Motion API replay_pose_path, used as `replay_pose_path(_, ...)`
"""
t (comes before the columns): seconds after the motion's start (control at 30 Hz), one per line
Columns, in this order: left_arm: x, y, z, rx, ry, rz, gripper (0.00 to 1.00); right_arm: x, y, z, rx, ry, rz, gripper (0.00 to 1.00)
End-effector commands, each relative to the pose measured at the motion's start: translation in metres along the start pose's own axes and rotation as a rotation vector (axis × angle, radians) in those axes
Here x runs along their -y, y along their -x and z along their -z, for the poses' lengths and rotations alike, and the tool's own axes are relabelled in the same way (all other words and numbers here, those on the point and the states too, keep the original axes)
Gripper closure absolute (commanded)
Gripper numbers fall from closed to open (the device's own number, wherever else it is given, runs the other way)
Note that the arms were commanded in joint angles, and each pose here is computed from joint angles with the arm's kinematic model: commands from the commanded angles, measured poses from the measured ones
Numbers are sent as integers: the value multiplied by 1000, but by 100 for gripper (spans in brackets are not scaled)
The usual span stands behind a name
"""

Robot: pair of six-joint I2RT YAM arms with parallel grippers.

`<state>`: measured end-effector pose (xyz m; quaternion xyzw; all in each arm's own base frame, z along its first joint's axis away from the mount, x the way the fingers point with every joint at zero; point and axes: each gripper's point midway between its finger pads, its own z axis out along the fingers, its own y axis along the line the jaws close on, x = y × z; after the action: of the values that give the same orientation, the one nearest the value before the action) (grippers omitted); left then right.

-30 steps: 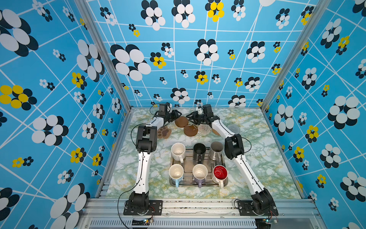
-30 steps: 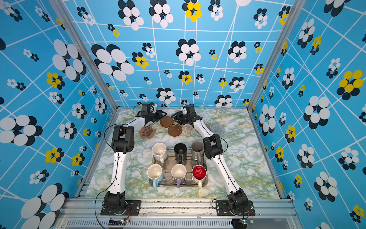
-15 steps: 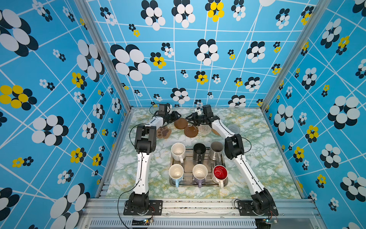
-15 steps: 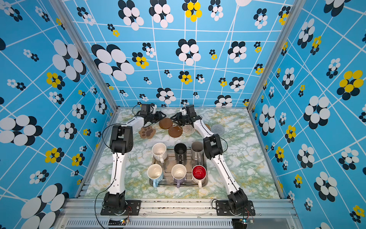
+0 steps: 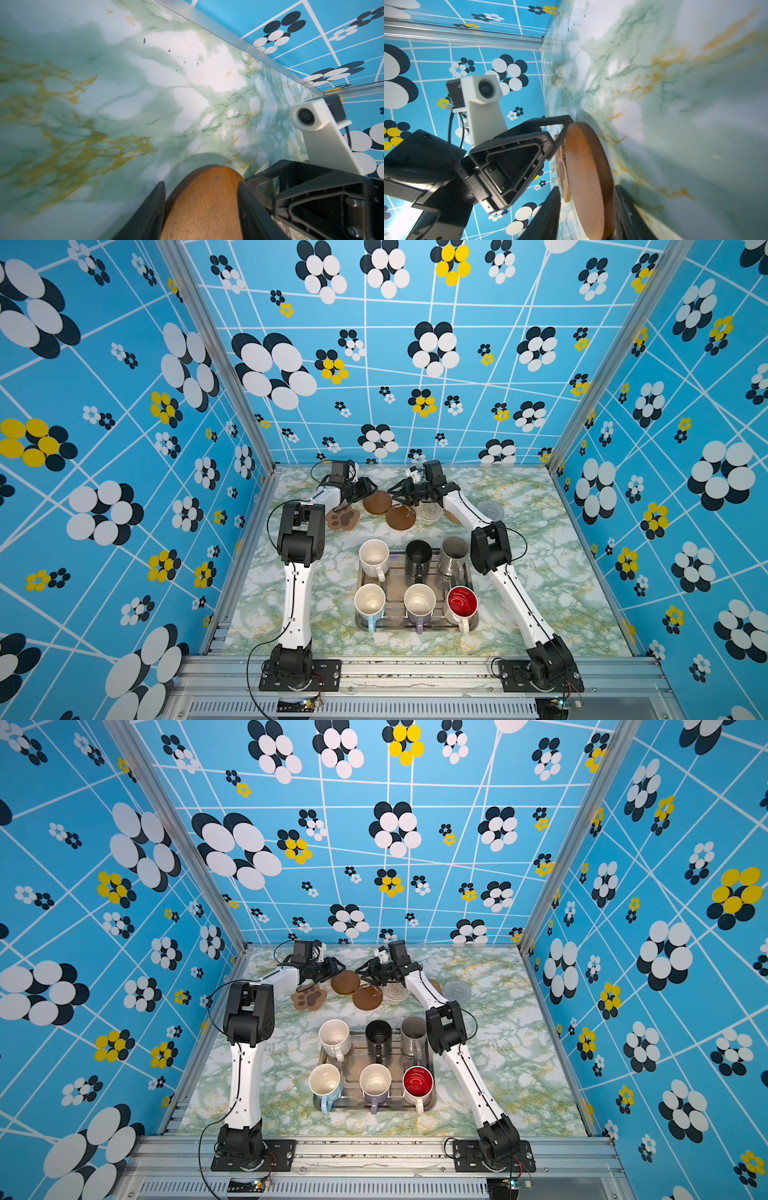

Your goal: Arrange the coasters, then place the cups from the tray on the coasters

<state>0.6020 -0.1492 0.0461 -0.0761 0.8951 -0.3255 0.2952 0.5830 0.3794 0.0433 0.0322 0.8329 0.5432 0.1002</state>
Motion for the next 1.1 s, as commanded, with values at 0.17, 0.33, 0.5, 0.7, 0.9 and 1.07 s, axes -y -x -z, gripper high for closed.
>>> replay_pose_path(0.17,31,29,52,88,15,-40,43,-64,26,68,54,-7,120,55)
replay_pose_path(0.33,48,21,82,37,55,-60,48,-95,27,103,72,-21,184,55)
replay_pose_path(0.5,63,-17,106,-127,114,-94,49,-107,15,135,66,-93,231,60)
replay_pose_path(0.7,90,-74,111,-328,136,-163,51,-97,1,167,62,-215,248,82)
replay_pose_path(0.9,103,-117,87,-458,151,-213,56,-85,-11,182,80,-231,225,96)
replay_pose_path(1.07,104,-136,62,-528,156,-218,67,-79,-16,196,122,-222,206,98)
